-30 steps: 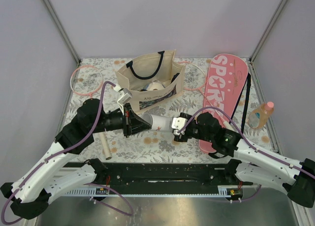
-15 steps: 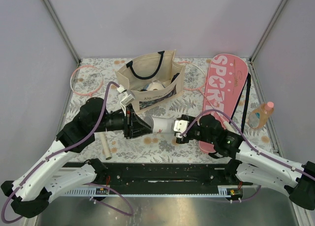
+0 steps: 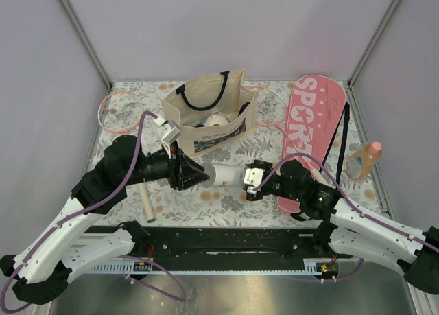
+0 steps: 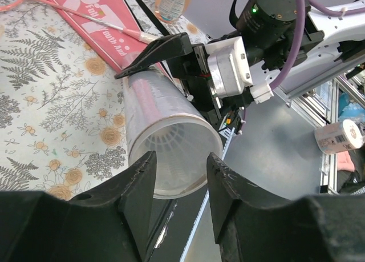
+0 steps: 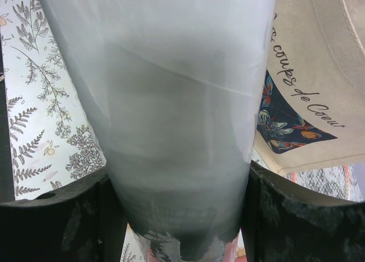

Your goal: Pack up the badminton gear

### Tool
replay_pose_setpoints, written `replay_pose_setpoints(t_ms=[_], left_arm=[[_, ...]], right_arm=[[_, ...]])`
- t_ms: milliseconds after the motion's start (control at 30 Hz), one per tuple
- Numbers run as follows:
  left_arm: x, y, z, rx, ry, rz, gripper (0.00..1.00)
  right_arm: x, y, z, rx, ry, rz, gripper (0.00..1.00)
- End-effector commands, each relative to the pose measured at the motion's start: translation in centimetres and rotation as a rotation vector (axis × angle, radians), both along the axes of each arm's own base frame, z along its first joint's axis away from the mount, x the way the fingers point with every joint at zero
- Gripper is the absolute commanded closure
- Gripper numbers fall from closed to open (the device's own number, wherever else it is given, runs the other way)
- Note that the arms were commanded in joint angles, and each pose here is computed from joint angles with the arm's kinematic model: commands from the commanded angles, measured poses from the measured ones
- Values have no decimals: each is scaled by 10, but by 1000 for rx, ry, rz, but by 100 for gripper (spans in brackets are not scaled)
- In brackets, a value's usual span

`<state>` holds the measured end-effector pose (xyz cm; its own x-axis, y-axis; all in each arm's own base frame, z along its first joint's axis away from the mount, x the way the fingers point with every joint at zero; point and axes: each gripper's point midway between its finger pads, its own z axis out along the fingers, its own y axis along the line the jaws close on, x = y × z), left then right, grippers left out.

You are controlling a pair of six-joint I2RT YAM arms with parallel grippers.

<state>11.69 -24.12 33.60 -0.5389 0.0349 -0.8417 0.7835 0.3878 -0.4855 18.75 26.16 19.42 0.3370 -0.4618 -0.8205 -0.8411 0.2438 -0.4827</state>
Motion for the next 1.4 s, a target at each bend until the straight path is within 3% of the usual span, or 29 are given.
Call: replay_pose_setpoints(t_ms=[0, 267, 467, 667, 833, 1133, 1367], left_arm=[[15, 2, 6, 3, -54, 64, 58], [18, -12, -21, 24, 18, 29, 66], [22, -9, -32, 45, 13, 57, 67], [33, -10, -61, 97, 30, 92, 68], [38, -12, -74, 62, 35, 124, 69], [40, -15, -73, -19, 42, 143, 69], [35, -12, -37, -26, -3, 123, 67]], right_arm=[[-4, 13, 38, 120, -83, 54, 34], [0, 18, 54, 169, -105, 43, 34], [12, 17, 52, 134, -65, -22, 35], [11, 24, 63, 192, -25, -23, 35], [8, 30, 76, 253, 29, -21, 36], [-10, 42, 83, 307, 62, 93, 36], [-23, 37, 77, 280, 25, 157, 36]])
